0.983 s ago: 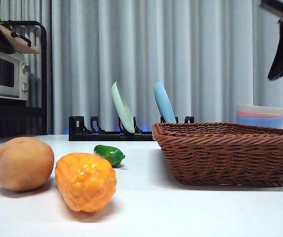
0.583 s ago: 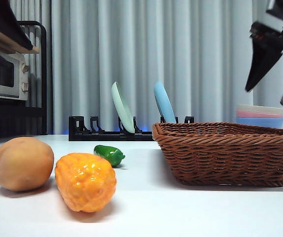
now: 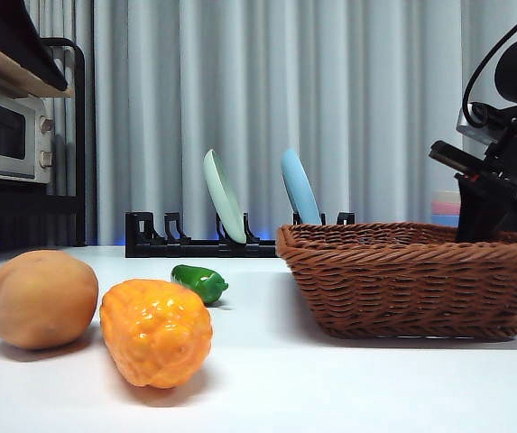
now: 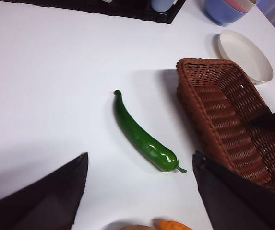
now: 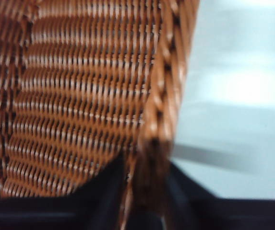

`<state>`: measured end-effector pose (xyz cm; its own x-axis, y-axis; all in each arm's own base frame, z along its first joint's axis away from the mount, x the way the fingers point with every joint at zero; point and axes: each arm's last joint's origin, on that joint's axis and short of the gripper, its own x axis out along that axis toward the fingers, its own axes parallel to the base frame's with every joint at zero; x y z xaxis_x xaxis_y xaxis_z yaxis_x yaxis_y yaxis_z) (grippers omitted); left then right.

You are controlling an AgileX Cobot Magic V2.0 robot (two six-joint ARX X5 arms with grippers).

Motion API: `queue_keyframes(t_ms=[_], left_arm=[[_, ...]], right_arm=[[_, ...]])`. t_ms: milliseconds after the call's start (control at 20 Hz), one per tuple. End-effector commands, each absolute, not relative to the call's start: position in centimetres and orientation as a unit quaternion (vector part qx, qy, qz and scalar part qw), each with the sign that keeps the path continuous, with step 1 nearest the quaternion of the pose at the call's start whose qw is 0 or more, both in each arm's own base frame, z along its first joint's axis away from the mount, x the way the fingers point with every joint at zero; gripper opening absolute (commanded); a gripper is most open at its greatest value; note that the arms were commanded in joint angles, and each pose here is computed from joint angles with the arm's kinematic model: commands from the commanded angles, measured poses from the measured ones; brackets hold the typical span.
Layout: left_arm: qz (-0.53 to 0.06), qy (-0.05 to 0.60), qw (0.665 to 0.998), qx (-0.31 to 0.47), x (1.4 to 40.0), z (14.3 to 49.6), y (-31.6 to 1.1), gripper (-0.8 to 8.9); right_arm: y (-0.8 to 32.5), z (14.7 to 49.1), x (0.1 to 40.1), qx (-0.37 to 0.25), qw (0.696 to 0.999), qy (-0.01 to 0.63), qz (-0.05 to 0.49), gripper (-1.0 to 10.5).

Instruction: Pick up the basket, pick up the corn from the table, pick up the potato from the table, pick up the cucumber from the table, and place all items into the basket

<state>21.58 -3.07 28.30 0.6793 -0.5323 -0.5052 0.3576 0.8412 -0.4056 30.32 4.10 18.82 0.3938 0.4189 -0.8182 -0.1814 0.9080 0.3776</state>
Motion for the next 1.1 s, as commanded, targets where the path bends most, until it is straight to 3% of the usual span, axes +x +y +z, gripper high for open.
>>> queue_keyframes(t_ms=[50, 250, 650, 850, 1100], left_arm=[[-0.257, 0.329, 0.899, -0.134, 22.3, 27.9, -3.7, 3.73], [-0.283, 0.365, 0.878, -0.127, 24.9, 27.7, -6.2, 3.82], [-0.245, 0.498, 0.826, -0.097, 32.2, 23.8, -13.6, 3.82], [-0.186, 0.537, 0.821, -0.057, 34.3, 21.4, -16.2, 3.82], [-0.162, 0.564, 0.808, -0.058, 35.6, 18.4, -17.0, 3.81]], right_arm=[[4.0, 20.0, 30.5, 0.130, 0.835, 0.505, 0.176, -0.1], [3.6, 23.3, 30.9, 0.136, 0.848, 0.482, 0.174, -0.1], [1.7, 30.1, 31.8, 0.161, 0.879, 0.408, 0.189, -0.1], [1.0, 31.0, 31.8, 0.164, 0.883, 0.400, 0.180, -0.1], [0.9, 31.0, 31.8, 0.165, 0.883, 0.401, 0.178, -0.1]])
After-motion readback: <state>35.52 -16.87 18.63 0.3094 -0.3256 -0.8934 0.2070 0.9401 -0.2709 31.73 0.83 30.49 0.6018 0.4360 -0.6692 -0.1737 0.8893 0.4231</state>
